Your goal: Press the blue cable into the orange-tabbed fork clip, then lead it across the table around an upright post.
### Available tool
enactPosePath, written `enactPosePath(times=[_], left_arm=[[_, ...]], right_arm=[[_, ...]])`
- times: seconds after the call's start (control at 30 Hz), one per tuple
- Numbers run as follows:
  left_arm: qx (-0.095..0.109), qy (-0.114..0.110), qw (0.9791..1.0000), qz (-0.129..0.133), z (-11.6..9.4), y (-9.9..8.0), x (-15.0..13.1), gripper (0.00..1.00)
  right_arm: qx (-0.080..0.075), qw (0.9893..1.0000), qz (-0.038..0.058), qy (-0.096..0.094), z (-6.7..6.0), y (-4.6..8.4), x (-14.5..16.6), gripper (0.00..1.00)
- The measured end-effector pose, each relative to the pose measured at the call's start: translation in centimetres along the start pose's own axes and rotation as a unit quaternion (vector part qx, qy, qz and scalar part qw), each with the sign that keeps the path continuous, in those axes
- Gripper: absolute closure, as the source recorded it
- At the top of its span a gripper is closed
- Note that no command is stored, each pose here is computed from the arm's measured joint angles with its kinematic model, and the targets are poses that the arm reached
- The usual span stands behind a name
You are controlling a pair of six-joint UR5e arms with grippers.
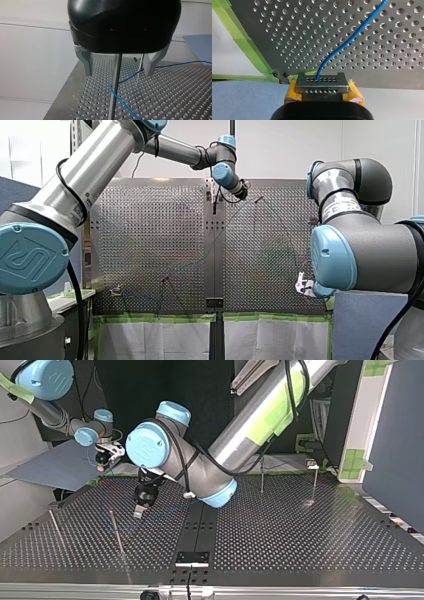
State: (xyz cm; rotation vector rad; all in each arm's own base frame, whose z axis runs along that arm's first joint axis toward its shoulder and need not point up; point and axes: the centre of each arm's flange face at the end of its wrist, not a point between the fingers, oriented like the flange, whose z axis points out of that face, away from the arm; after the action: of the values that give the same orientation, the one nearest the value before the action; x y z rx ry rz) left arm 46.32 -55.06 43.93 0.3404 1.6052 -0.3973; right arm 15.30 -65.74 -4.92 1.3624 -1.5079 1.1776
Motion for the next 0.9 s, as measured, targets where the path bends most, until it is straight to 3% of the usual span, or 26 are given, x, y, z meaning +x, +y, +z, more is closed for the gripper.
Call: enactPosePath(times=[0.9], left_arm=[[-0.005, 0.0, 1.0, -0.003, 0.0, 0.1, -0.01, 0.0]], right_arm=[[0.001, 1.0, -0.0015, 0.0, -0.03, -0.19, -0.02, 1.0]])
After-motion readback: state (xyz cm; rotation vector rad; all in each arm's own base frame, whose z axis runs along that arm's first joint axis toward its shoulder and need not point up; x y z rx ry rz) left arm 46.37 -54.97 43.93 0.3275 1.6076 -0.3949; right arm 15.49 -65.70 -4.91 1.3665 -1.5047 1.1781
